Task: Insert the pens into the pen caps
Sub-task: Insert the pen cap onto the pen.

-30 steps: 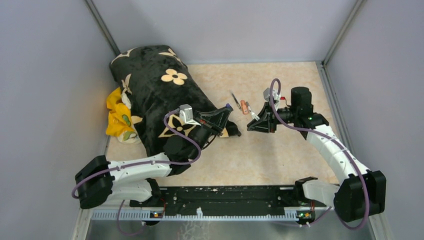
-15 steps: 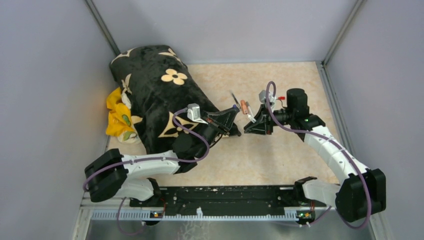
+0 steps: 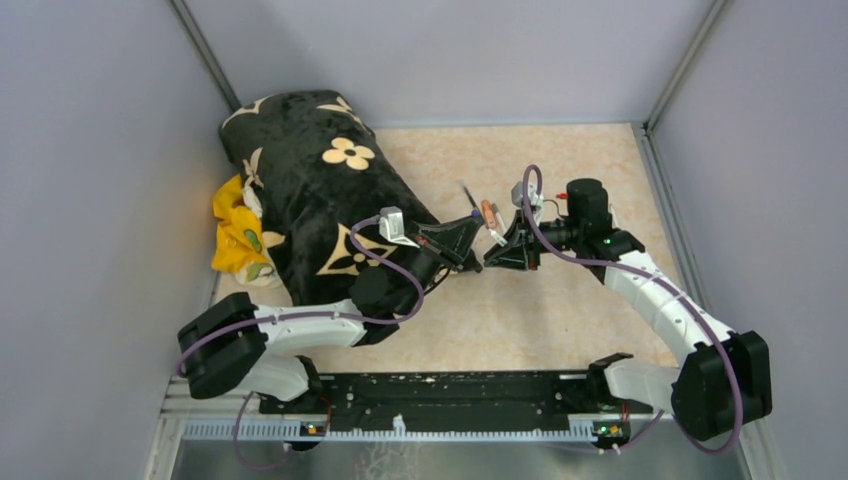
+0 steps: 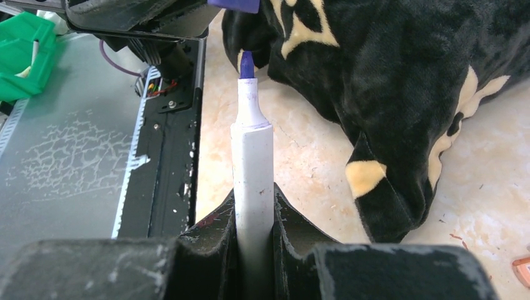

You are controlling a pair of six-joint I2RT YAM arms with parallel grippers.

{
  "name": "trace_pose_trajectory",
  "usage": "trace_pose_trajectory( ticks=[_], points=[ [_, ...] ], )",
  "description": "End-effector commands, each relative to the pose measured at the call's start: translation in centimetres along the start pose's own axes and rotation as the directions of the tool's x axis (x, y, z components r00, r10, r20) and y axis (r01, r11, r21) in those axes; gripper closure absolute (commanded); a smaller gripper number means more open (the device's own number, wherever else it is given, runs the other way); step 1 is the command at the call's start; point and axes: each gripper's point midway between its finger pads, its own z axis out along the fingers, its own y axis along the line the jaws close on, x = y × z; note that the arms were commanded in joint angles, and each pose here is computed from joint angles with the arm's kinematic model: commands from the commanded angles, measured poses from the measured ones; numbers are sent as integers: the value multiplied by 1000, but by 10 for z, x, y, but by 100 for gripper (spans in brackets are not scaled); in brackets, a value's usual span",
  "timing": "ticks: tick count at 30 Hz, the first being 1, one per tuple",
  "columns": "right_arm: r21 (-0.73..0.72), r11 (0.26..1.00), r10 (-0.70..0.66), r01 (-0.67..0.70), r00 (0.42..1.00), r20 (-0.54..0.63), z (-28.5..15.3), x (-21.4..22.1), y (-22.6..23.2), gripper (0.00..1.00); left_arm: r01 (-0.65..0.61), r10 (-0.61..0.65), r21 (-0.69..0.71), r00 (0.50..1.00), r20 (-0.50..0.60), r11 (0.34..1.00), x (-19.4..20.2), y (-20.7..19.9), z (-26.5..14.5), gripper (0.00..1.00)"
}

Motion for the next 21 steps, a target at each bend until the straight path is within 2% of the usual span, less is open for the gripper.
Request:
trace_pose_trajectory(
  ticks=[1,21],
  points=[
    [-10,1000,-25,25,1000,10,3,-5,1,100,48,-50,51,998,43,998,-12,-15,7,100],
    [-26,999,-20,21,1000,18,4,-8,4,100,72,-73,33,997,20,997,2,-6,5,100]
  ],
)
